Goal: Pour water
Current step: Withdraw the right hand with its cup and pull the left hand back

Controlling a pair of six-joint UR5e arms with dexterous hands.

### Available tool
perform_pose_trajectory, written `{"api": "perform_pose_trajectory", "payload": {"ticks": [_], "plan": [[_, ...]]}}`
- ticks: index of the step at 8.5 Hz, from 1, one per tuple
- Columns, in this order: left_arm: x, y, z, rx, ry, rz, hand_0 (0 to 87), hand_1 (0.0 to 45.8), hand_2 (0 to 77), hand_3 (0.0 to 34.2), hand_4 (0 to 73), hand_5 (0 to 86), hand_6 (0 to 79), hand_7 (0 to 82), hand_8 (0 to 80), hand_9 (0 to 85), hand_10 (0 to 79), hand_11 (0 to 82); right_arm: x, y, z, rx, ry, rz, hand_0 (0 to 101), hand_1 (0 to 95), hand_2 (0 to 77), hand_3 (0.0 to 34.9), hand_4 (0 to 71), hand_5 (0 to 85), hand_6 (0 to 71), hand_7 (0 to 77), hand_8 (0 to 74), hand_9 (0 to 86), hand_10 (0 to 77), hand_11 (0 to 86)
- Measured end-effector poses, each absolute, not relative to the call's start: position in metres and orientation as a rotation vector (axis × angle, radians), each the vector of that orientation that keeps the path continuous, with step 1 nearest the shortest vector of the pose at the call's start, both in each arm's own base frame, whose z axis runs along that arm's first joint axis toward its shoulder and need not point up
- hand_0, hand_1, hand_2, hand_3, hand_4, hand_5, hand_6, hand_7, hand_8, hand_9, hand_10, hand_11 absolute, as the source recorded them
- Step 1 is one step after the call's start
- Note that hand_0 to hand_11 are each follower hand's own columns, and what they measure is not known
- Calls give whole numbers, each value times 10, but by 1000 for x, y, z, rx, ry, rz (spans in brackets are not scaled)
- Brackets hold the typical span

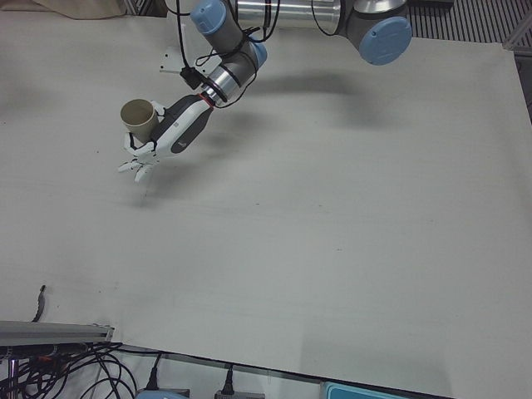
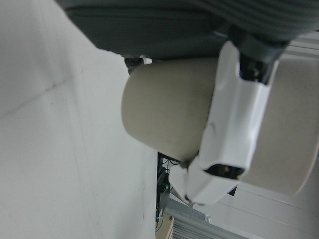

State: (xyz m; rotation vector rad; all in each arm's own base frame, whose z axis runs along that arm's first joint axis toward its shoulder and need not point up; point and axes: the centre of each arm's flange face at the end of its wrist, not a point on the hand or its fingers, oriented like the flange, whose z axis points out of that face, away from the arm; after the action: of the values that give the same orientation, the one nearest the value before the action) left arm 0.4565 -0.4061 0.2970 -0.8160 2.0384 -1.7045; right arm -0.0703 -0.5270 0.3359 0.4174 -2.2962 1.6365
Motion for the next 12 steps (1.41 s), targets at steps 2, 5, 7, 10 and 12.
{"api": "perform_pose_trajectory", "payload": {"ticks": [2, 5, 7, 10, 12], "plan": [[416, -410, 346, -789, 2042, -1740, 803, 185, 464, 0, 245, 654, 136, 114, 16, 5, 33, 93, 29, -528, 411, 377, -2349, 1735, 803, 196, 595, 127, 153, 267, 567, 600, 447, 584, 65, 142], [357, -421, 423, -725, 2057, -1792, 804, 185, 464, 0, 245, 654, 136, 125, 16, 5, 33, 93, 99, -519, 582, 273, -2374, 1793, 803, 196, 595, 126, 131, 267, 578, 611, 453, 589, 87, 185], [303, -426, 495, -639, 2074, -1836, 805, 185, 464, 0, 245, 654, 136, 131, 16, 5, 33, 93, 97, -494, 695, 216, -2337, 1838, 804, 196, 595, 125, 147, 256, 578, 611, 475, 605, 114, 224], [260, -434, 601, -522, 2088, -1877, 804, 180, 469, 0, 245, 654, 147, 142, 16, 5, 33, 109, 90, -471, 843, 187, -2233, 1935, 804, 196, 595, 122, 98, 251, 595, 605, 491, 605, 164, 273], [252, -436, 648, -474, 2076, -1883, 802, 180, 469, 0, 245, 654, 153, 142, 27, 11, 44, 109, 83, -478, 898, 176, -2185, 1970, 804, 185, 595, 121, 98, 267, 589, 611, 491, 605, 180, 316]]}}
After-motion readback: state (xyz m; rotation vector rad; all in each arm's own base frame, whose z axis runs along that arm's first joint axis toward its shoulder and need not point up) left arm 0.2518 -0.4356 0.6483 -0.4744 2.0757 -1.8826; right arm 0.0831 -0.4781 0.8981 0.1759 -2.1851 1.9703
